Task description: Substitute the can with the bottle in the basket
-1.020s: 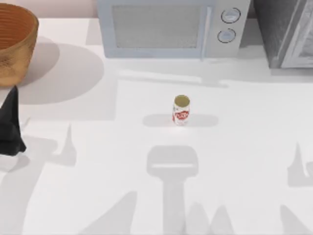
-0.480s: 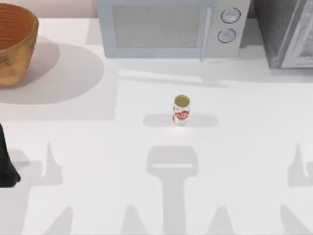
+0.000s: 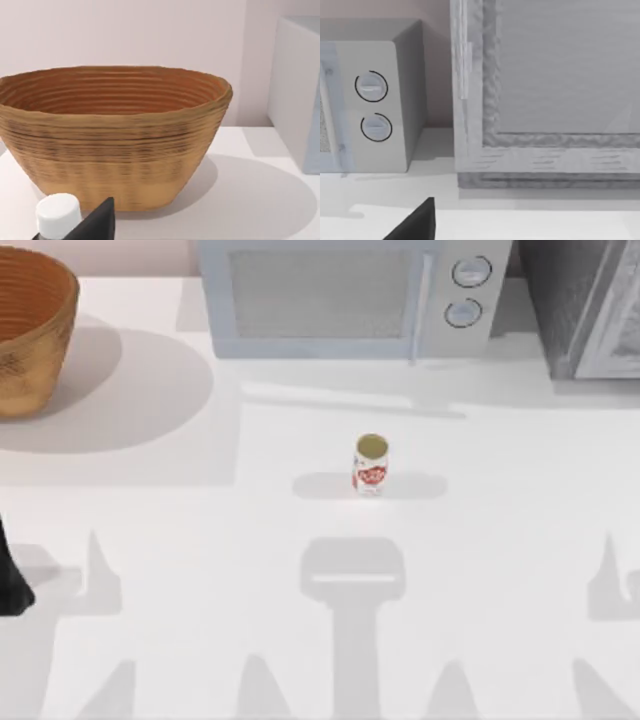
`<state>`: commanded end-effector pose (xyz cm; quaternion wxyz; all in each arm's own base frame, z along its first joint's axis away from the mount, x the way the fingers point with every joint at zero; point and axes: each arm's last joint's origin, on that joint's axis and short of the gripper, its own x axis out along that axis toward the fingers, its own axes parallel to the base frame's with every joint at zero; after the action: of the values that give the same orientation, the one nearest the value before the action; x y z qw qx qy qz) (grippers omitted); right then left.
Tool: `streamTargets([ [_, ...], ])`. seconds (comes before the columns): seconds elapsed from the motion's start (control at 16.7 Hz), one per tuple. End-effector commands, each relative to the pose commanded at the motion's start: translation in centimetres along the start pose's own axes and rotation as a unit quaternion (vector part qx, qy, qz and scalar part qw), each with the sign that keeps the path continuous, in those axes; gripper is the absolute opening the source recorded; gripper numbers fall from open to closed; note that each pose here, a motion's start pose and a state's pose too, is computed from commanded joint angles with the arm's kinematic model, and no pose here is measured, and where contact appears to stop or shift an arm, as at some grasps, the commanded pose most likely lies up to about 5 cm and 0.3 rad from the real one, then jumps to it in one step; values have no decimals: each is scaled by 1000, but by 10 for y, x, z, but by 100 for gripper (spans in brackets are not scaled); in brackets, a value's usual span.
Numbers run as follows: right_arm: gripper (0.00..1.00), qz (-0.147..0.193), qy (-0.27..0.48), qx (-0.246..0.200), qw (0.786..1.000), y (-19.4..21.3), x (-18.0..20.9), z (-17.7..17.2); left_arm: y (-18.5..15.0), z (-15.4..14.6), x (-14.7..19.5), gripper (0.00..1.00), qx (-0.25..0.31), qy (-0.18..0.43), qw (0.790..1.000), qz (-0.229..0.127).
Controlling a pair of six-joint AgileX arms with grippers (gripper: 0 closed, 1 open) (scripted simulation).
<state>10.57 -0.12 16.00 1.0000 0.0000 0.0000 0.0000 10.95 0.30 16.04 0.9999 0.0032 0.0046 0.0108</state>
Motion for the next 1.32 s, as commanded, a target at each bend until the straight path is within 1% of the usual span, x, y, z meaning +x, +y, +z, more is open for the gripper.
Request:
streamTargets([
  [0.24,100,0,0,0,1000,0,0,0,10,0,13,100,8,13,1000,6],
  [0.42,100,0,0,0,1000,0,0,0,16,-5,27,100,12,35,999,-10],
  [0.6,100,0,0,0,1000,0,0,0,23,-7,37,100,16,40,999,-30],
  [0.72,100,0,0,0,1000,0,0,0,30,-10,42,100,17,42,999,-26],
  [0.96,100,0,0,0,1000,0,0,0,50,-25,49,100,11,65,998,-3],
  [1.32,100,0,0,0,1000,0,0,0,69,-50,57,100,10,86,996,-38],
])
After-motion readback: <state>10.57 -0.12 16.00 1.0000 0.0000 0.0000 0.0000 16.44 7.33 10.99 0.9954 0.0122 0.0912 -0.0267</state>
